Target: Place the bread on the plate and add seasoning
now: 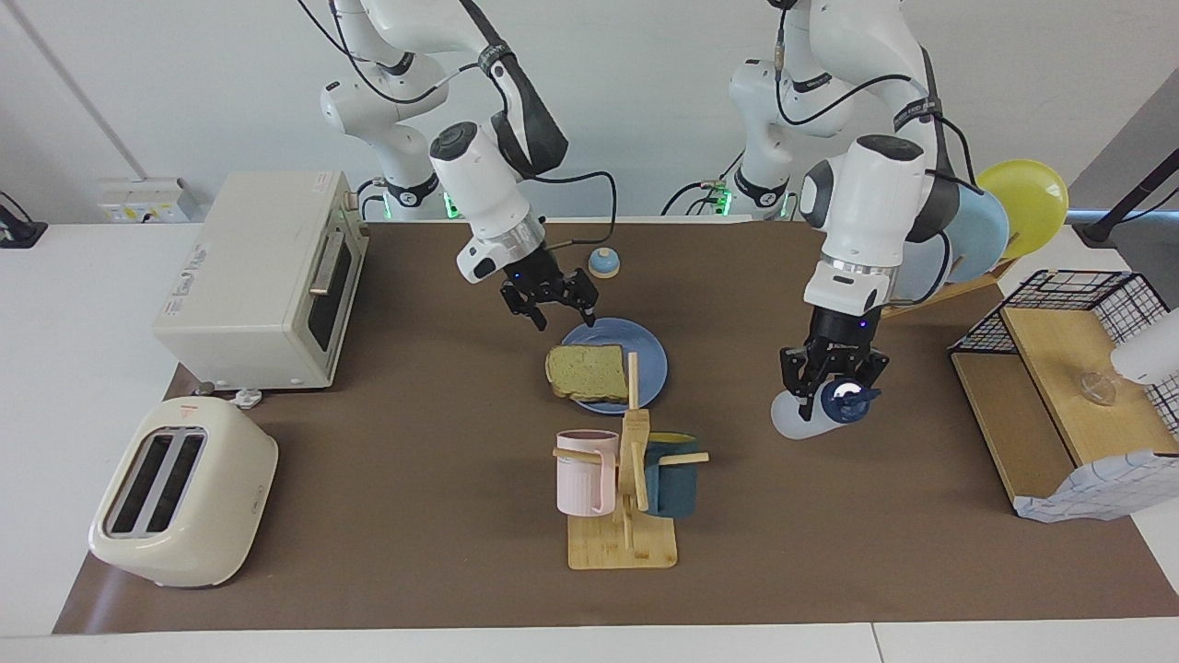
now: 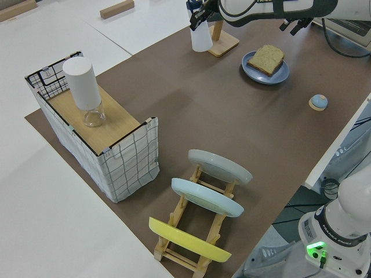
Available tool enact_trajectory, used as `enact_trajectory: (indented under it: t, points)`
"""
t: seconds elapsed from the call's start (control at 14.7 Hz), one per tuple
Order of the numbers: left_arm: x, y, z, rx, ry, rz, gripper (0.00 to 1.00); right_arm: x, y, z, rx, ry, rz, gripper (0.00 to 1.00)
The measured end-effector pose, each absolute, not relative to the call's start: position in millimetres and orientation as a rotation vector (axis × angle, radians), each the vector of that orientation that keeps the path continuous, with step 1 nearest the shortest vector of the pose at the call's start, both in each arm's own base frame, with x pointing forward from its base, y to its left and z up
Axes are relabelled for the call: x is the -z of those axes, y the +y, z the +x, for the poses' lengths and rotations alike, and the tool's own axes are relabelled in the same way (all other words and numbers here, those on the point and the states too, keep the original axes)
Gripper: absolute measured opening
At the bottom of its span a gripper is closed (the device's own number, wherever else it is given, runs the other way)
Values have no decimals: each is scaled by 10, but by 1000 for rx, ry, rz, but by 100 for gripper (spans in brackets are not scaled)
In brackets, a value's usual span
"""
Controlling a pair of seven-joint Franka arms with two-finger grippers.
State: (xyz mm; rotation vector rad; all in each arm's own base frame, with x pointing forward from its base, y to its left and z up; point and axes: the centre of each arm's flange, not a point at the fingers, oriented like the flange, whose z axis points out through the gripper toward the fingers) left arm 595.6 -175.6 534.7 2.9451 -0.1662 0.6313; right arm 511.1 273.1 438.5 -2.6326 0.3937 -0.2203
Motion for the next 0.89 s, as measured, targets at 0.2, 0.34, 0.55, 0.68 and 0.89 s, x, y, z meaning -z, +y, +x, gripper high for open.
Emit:
enact_trajectory:
  t: [0.2,0.34,0.55,0.68,0.89]
  points:
    - [-5588,-1895,5669,-512,-335,2942,41,-4823,2678,5292,192,378,-2612,100]
    - [-5743,-2001,5437,-425,-463,2932,41,-5101,2562,5402,154,376,-2608,100]
    - [-5955,-2150,5074,-304,-634,2910,41,-5463,2382,5501,96,372,-2608,100]
    - [-6067,-2248,4834,-230,-764,2888,41,-5707,2342,5526,77,396,-2589,88]
    - [-6155,-2394,4495,-107,-999,2837,41,-6031,2411,5513,33,451,-2534,76]
